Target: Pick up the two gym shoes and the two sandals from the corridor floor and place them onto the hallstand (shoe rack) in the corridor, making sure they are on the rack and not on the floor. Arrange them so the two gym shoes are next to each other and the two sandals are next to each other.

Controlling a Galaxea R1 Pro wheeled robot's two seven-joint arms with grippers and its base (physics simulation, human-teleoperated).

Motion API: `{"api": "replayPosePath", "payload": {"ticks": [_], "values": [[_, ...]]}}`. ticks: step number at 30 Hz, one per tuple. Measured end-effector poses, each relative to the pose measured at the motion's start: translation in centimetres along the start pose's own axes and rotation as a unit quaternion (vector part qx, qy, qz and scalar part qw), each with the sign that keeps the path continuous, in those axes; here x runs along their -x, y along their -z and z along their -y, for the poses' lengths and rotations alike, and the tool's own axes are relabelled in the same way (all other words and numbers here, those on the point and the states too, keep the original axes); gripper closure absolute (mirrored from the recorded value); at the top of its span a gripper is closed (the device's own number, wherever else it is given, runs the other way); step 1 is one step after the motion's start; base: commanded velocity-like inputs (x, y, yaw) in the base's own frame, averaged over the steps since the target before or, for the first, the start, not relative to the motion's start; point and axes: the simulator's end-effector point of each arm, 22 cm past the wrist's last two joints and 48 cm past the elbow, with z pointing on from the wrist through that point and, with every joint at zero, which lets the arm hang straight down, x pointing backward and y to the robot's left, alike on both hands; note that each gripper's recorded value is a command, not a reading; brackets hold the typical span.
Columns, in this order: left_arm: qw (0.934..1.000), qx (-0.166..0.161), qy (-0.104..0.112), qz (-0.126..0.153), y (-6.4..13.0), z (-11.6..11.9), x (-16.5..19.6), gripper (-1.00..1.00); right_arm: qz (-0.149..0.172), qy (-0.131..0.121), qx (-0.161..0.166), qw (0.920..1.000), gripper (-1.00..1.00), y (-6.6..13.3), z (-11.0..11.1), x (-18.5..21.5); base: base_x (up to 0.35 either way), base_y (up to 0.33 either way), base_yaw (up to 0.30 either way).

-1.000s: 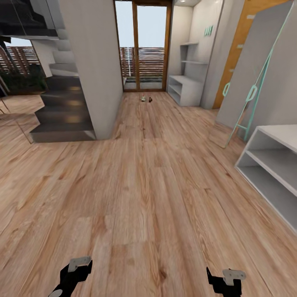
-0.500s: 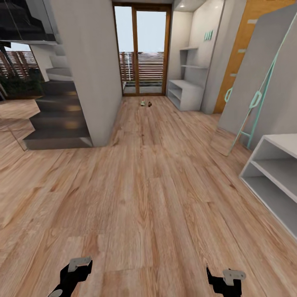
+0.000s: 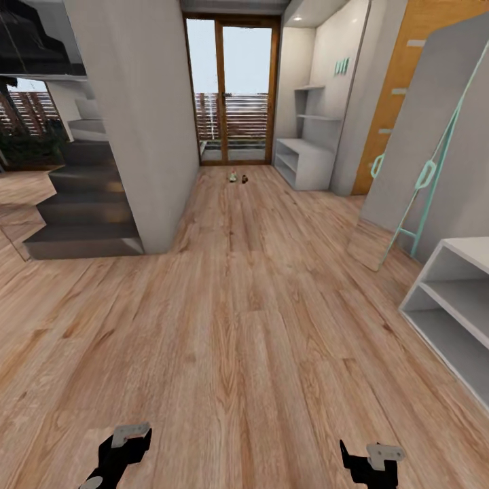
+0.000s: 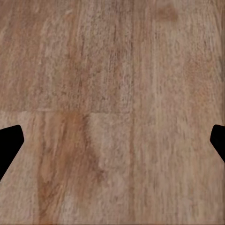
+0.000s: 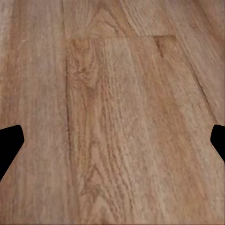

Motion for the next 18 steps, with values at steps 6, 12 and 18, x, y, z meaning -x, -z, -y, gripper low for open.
{"api": "replayPosePath", "payload": {"ticks": [6,12,18], "values": [[1.0000,0.000,0.001,0.004,0.07,-0.01,0.37,-1.00,0.003,-0.001,-0.001,1.0000,-1.00,0.01,0.05,0.33,0.338,-0.106,0.000],[1.0000,0.000,0.001,0.004,0.08,-0.01,0.46,-1.00,0.004,-0.001,-0.001,1.0000,-1.00,0.03,0.06,0.35,0.338,-0.105,0.000],[1.0000,0.001,0.001,0.005,0.08,-0.14,0.49,-1.00,0.004,-0.001,0.000,1.0000,-1.00,0.03,0.05,0.40,0.338,-0.105,0.000]]}}
